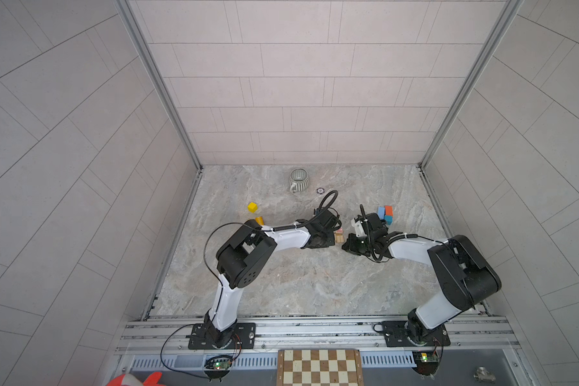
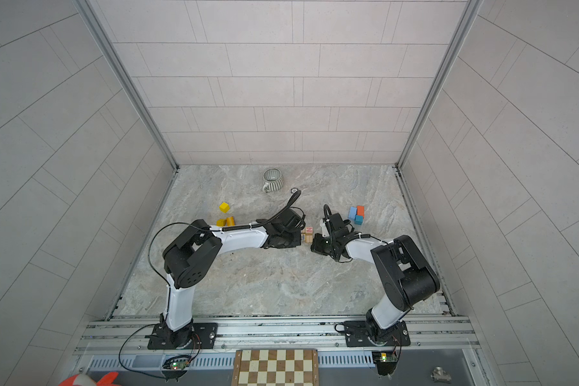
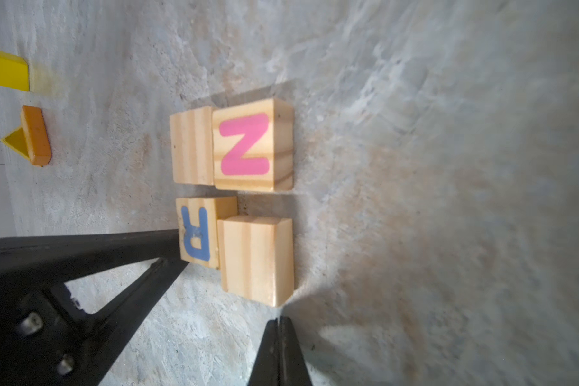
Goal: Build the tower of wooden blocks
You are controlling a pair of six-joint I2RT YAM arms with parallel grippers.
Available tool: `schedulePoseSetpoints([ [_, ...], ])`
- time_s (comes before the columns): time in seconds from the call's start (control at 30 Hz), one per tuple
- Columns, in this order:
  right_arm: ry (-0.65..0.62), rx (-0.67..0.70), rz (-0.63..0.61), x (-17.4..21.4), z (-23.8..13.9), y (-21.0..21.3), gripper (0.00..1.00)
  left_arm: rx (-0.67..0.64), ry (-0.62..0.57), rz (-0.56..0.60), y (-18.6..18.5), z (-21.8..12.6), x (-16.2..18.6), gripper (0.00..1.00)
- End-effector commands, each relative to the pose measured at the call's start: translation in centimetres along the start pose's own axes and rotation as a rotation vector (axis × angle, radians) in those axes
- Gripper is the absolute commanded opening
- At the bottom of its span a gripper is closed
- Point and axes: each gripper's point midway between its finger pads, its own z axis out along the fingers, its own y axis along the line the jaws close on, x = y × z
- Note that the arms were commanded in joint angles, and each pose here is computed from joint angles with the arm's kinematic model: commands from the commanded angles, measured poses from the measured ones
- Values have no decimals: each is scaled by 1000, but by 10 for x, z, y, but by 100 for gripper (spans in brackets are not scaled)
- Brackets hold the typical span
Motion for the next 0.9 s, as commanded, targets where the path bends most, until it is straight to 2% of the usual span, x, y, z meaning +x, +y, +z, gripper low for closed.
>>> schedulePoseSetpoints([
  [0.0,-11,8,8,-5,3,2,0,-26,15,-11,10,-5,5,0],
  [0.87,-6,1,7,-9,14,8,0,-26,17,-21,14,-3,3,0],
])
